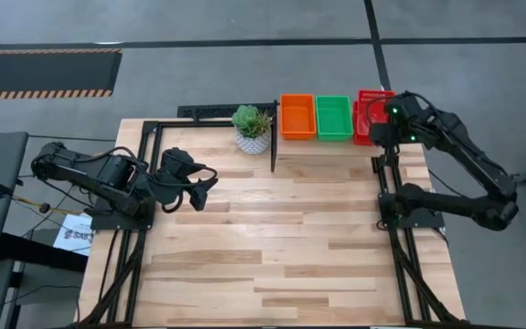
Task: Stack baskets on shelf by color
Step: Stack the red bin on the red bin on the shelf, then return to Home Position
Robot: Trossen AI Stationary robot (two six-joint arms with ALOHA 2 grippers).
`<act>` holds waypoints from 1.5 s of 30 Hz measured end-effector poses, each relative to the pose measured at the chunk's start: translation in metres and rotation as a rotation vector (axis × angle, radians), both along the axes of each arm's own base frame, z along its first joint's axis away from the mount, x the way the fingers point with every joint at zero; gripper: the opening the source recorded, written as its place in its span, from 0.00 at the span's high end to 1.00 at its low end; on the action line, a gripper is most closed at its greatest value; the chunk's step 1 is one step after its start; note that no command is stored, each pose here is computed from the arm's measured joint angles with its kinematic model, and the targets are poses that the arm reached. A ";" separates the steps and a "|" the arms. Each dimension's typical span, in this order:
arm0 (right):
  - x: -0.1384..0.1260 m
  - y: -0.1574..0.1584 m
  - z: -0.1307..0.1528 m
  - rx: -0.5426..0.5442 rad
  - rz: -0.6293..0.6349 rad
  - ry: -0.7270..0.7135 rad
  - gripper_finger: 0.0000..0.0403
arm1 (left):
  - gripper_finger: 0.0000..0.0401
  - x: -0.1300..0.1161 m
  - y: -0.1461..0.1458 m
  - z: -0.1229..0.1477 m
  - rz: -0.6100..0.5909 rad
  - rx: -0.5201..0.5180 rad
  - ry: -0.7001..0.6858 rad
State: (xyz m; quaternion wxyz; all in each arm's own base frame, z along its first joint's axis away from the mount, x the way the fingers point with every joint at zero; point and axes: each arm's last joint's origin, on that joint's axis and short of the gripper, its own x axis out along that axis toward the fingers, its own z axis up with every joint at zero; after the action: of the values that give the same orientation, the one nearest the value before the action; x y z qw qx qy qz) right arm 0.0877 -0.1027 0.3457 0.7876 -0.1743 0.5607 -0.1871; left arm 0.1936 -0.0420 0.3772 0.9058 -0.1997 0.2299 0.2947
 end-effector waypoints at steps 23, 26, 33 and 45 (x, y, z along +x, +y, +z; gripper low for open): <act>0.002 -0.010 -0.004 0.031 0.037 0.028 0.84 | 0.32 -0.001 0.000 -0.001 0.001 0.007 0.018; 0.001 -0.013 -0.005 0.034 0.023 0.032 0.81 | 0.32 -0.001 0.000 -0.001 0.001 0.007 0.017; -0.001 -0.020 -0.006 0.036 -0.020 0.037 0.68 | 0.32 -0.001 0.000 -0.001 0.001 0.007 0.017; -0.004 -0.018 0.020 -0.032 -0.070 -0.049 0.39 | 0.32 -0.001 0.003 -0.001 0.031 0.023 0.011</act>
State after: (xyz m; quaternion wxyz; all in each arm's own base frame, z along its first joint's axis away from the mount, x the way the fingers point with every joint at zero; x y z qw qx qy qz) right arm 0.0839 -0.1207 0.3657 0.7911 -0.1623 0.5440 -0.2278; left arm 0.1930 -0.0385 0.3765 0.9020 -0.1914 0.2282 0.3125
